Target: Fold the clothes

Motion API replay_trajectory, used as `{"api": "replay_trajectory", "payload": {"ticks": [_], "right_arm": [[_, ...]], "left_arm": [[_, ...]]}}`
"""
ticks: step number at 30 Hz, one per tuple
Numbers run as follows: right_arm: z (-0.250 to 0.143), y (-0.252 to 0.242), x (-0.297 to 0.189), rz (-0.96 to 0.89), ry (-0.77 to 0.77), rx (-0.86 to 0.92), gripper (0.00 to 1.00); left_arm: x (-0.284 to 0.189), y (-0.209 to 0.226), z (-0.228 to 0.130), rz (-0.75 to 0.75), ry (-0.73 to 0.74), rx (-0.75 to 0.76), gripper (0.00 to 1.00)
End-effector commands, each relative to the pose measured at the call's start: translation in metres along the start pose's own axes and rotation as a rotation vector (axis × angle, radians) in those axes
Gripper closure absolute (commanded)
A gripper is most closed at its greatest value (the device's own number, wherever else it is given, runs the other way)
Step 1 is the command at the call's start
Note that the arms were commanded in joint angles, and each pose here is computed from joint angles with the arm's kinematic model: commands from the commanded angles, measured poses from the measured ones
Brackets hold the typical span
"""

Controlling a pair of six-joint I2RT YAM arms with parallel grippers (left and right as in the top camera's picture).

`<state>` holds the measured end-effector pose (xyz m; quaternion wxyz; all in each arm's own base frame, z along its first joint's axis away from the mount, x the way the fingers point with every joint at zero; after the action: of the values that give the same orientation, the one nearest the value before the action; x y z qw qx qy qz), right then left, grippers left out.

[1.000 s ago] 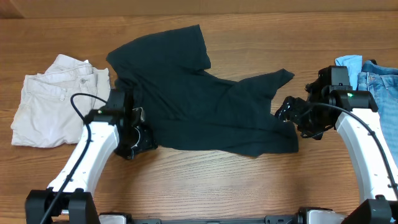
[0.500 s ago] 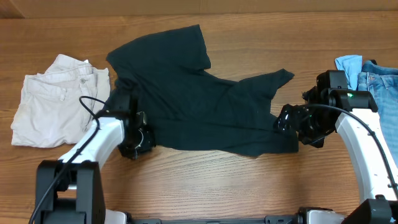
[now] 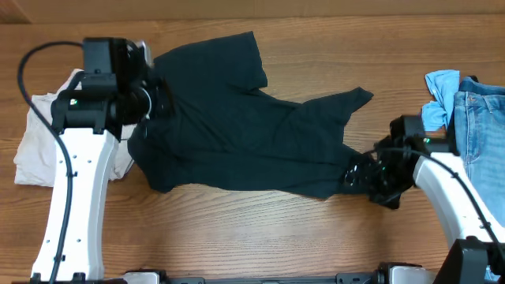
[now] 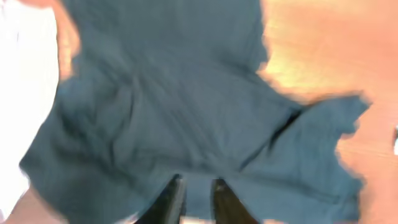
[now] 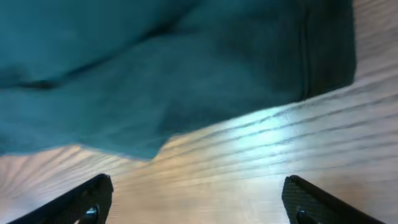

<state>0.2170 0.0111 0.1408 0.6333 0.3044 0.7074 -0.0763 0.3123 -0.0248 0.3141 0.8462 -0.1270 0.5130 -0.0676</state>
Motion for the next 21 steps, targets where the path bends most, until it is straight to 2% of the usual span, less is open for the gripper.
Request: {"api": "replay_trajectory", "payload": {"ticks": [1,4,7,9,10,11,12,14,15,18,21], "right_arm": [[-0.01,-0.017,0.028,0.006,0.019,0.159,0.16],[-0.009,-0.023,0.047,0.043,-0.031,0.197,0.21],[-0.001,-0.02,0.053,0.107,-0.094,0.174,0.39],[0.004,-0.018,0.052,0.127,-0.124,0.16,0.42],[0.006,-0.016,0.052,0.136,-0.139,0.153,0.47],[0.01,-0.014,0.05,0.153,-0.165,0.14,0.6],[0.011,-0.013,0.05,0.159,-0.173,0.137,0.66],[0.012,-0.011,0.046,0.158,-0.173,0.129,0.9],[0.012,-0.01,0.044,0.152,-0.166,0.124,0.96],[0.011,-0.002,0.021,0.125,-0.145,0.076,0.96],[0.002,0.013,-0.035,0.086,-0.161,0.026,0.96]], "left_arm": [[0.038,-0.001,-0.033,0.015,0.204,0.055,0.67],[0.068,0.004,-0.061,0.022,0.301,0.059,0.62],[0.097,0.016,-0.091,0.035,0.358,0.051,0.6],[0.108,0.021,-0.1,0.037,0.359,0.051,0.59],[0.112,0.023,-0.104,0.045,0.356,0.053,0.57],[0.119,0.027,-0.109,0.066,0.349,0.06,0.55],[0.123,0.029,-0.113,0.077,0.346,0.063,0.54],[0.132,0.036,-0.122,0.111,0.338,0.07,0.49],[0.136,0.04,-0.125,0.136,0.331,0.075,0.48],[0.146,0.046,-0.133,0.159,0.317,0.081,0.44],[0.156,0.048,-0.134,0.159,0.311,0.082,0.48]]}}
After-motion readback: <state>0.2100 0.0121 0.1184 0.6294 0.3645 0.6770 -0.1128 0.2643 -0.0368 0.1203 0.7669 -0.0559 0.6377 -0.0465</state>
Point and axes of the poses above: each gripper's point midway between its finger pads, its own x axis out along the fingers, its own y axis along the line the jaws close on, z = x × y, the point moved 10 cm from there along -x, back along the fingers, and after that the axes turned 6 degrees about x, right-handed, at the moved point
